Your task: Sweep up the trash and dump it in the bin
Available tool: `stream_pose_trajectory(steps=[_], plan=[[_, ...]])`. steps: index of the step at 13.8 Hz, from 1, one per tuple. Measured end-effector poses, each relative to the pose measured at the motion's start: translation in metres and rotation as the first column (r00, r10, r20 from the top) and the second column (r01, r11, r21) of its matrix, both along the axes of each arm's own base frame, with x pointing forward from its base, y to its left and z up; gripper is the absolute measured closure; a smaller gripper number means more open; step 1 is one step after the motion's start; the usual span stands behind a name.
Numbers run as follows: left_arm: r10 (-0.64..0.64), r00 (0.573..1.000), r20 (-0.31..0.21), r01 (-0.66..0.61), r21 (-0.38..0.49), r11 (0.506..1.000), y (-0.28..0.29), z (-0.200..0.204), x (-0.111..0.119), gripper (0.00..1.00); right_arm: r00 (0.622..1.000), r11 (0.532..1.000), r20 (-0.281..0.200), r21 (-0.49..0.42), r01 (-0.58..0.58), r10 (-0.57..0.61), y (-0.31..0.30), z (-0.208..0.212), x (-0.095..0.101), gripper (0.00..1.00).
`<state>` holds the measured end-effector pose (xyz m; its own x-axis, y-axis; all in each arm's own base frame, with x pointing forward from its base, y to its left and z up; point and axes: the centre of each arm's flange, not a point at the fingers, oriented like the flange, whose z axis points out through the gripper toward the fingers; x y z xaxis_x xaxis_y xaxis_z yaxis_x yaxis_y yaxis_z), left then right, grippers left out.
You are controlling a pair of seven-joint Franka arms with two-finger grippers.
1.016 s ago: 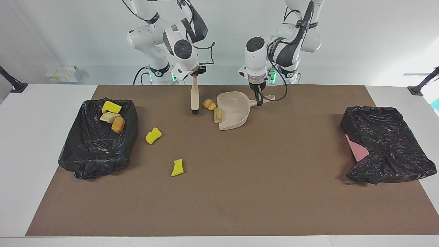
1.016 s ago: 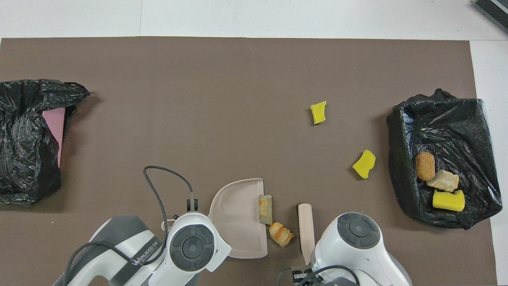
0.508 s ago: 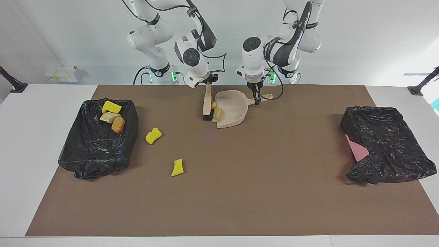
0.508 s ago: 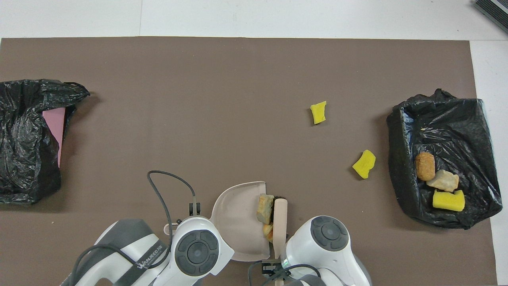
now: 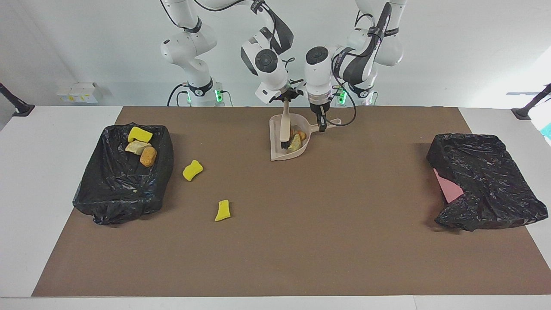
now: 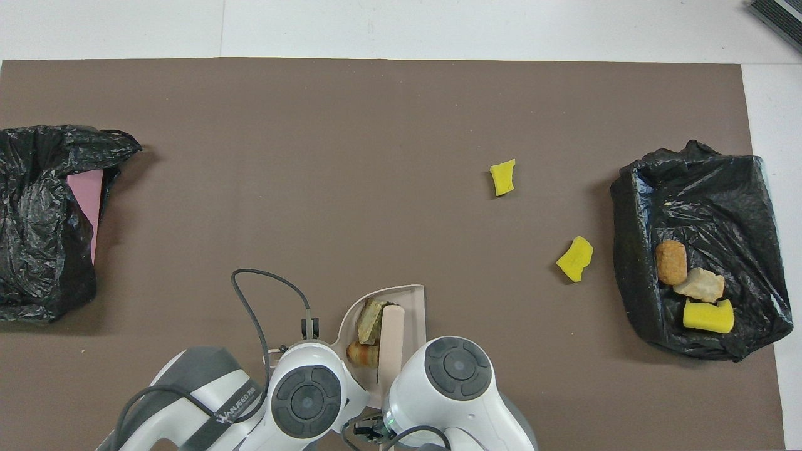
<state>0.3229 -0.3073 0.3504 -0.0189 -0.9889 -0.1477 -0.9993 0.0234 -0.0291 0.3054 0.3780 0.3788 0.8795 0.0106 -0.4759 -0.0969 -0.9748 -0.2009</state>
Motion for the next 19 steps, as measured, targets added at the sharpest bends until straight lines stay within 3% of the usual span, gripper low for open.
stream_pose_trajectory(steps=[3, 8, 11, 14, 19], plan=[[-0.001, 1.0, 0.02, 0.001, -0.031, 1.0, 0.002, -0.002, 0.002, 0.69, 1.0, 0.999, 0.015, -0.053, -0.005, 0.006, -0.03, 0.007, 0.028, 0.74], [0.037, 0.999, 0.027, -0.035, -0.046, 0.998, 0.015, -0.001, 0.016, 0.69, 0.996, 0.981, 0.067, -0.191, -0.042, 0.055, -0.11, 0.031, 0.106, 0.74], [0.06, 0.998, 0.029, -0.059, -0.049, 0.997, 0.028, 0.002, 0.026, 0.69, 0.994, 0.955, 0.105, -0.296, 0.0, 0.033, -0.162, 0.023, 0.155, 0.74], [0.097, 0.995, 0.019, -0.096, -0.05, 0.994, 0.037, 0.007, 0.035, 0.69, 0.997, 0.906, 0.07, -0.424, 0.013, 0.019, -0.223, 0.012, 0.18, 0.74], [0.246, 0.969, -0.011, -0.246, -0.065, 0.967, 0.055, 0.019, 0.06, 0.69, 0.998, 0.871, -0.048, -0.487, -0.068, 0.051, -0.305, 0.001, 0.181, 0.74]])
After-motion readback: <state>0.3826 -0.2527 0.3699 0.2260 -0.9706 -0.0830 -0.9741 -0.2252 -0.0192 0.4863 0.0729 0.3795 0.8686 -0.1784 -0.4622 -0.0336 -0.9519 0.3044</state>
